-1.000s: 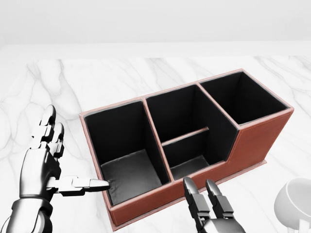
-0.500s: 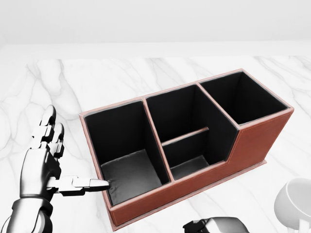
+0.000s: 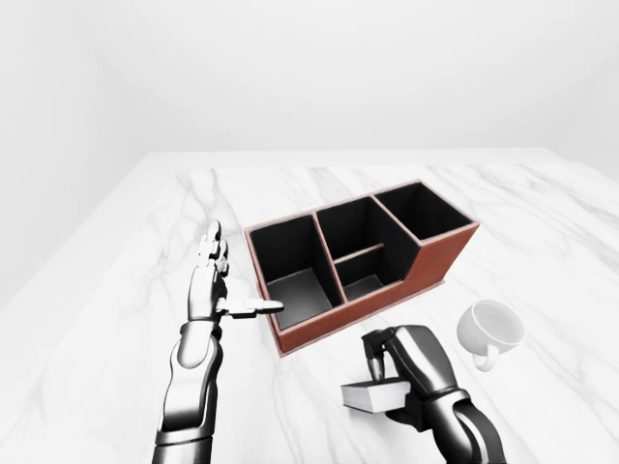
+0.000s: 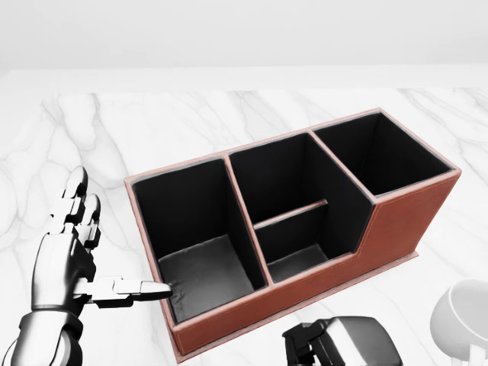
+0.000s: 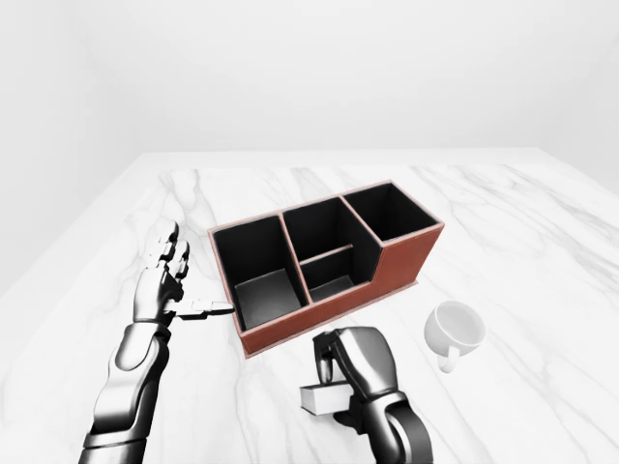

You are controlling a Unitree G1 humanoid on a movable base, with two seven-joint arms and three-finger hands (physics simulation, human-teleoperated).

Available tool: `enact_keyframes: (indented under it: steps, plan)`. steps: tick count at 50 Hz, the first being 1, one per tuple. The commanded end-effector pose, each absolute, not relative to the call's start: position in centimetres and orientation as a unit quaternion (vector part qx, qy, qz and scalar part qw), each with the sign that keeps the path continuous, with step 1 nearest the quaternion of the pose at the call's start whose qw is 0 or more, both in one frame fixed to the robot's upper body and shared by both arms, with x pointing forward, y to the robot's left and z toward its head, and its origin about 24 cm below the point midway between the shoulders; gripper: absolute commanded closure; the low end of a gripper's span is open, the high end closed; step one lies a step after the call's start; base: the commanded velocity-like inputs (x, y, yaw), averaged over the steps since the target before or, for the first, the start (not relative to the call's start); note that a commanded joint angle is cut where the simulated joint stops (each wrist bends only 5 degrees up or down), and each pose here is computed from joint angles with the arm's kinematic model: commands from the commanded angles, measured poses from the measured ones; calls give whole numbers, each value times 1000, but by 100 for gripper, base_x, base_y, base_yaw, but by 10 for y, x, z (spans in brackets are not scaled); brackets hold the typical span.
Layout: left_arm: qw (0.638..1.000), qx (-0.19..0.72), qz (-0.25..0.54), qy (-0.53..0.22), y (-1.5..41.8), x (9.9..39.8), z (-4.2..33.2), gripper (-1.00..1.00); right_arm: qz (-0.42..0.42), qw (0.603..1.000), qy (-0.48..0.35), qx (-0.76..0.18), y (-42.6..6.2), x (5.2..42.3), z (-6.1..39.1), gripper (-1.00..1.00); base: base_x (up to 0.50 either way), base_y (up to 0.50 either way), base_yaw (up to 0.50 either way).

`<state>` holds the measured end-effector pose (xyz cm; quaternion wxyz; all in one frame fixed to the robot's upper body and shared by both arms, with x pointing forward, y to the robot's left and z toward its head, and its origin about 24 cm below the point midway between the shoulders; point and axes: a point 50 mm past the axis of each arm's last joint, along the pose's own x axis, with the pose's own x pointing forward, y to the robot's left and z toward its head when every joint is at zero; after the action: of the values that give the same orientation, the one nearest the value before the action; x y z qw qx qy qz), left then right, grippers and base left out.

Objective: Pick up the book and place it in the front compartment of the caddy.

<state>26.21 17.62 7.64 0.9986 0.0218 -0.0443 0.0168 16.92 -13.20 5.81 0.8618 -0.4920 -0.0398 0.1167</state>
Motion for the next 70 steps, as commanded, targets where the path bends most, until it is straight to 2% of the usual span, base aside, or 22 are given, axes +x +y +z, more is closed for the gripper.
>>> enact_keyframes:
  steps: [1, 31, 70]
  plan:
    - [999, 22, 17, -47, 176, 262, 78, -100, 98, 864, -84, -487, -133, 175, 90, 100, 0, 0, 0]
    - [999, 22, 18, -41, 177, 262, 75, -100, 83, 844, -183, -497, -132, 179, 156, 100, 0, 0, 0]
    - [999, 21, 19, -34, 177, 264, 72, -100, 52, 830, -219, -510, -133, 209, 205, 100, 0, 0, 0]
